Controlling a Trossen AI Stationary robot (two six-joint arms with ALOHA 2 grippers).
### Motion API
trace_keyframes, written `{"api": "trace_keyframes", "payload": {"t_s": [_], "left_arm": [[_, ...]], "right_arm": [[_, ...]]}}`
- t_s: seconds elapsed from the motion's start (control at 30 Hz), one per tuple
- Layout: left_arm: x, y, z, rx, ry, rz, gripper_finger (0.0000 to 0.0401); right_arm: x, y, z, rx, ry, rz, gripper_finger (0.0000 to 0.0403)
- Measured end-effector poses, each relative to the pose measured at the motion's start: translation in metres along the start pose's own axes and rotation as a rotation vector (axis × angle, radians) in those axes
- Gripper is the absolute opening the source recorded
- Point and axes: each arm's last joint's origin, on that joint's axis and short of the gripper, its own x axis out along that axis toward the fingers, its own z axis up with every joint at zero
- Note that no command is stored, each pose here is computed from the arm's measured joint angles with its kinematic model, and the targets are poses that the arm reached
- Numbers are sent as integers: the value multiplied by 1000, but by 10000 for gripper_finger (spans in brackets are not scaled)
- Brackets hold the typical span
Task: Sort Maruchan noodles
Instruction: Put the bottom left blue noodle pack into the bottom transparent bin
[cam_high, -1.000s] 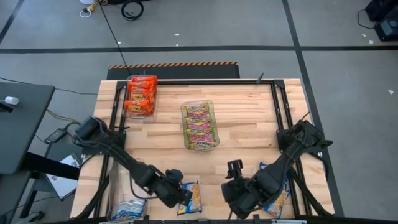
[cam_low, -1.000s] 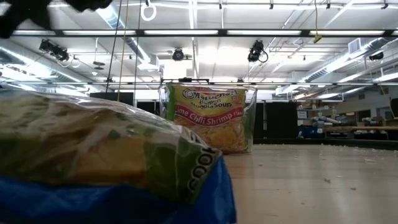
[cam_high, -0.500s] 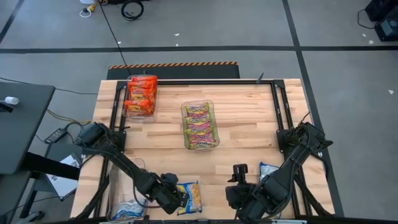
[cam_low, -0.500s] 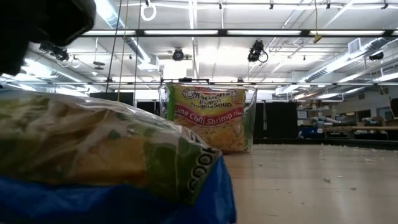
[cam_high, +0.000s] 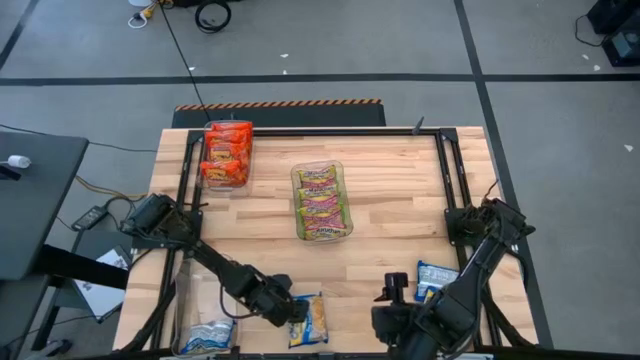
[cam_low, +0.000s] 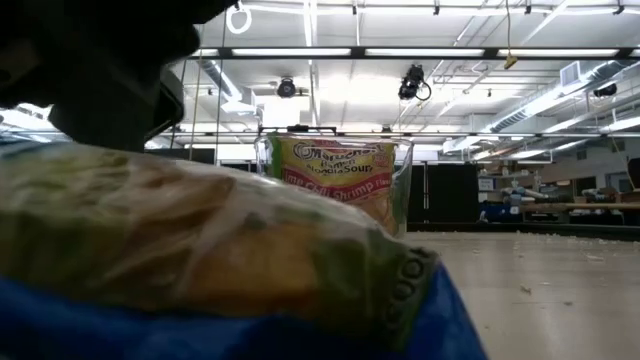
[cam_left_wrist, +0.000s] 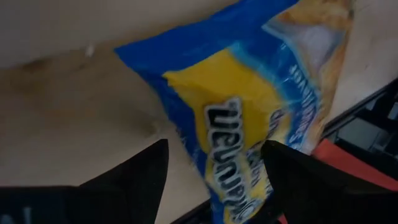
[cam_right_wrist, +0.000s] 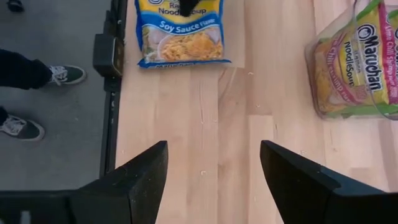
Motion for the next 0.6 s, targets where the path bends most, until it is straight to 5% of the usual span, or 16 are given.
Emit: {"api": "trace_keyframes", "payload": {"t_s": [0.27, 0.6], "left_arm": [[9, -2, 0, -10, -7, -54, 219], [8, -9, 9, 78, -39, -93, 94]], "right_arm": [[1, -2, 2, -3, -20, -30, 273], [3, -8, 2, -9, 5, -59, 273]]}}
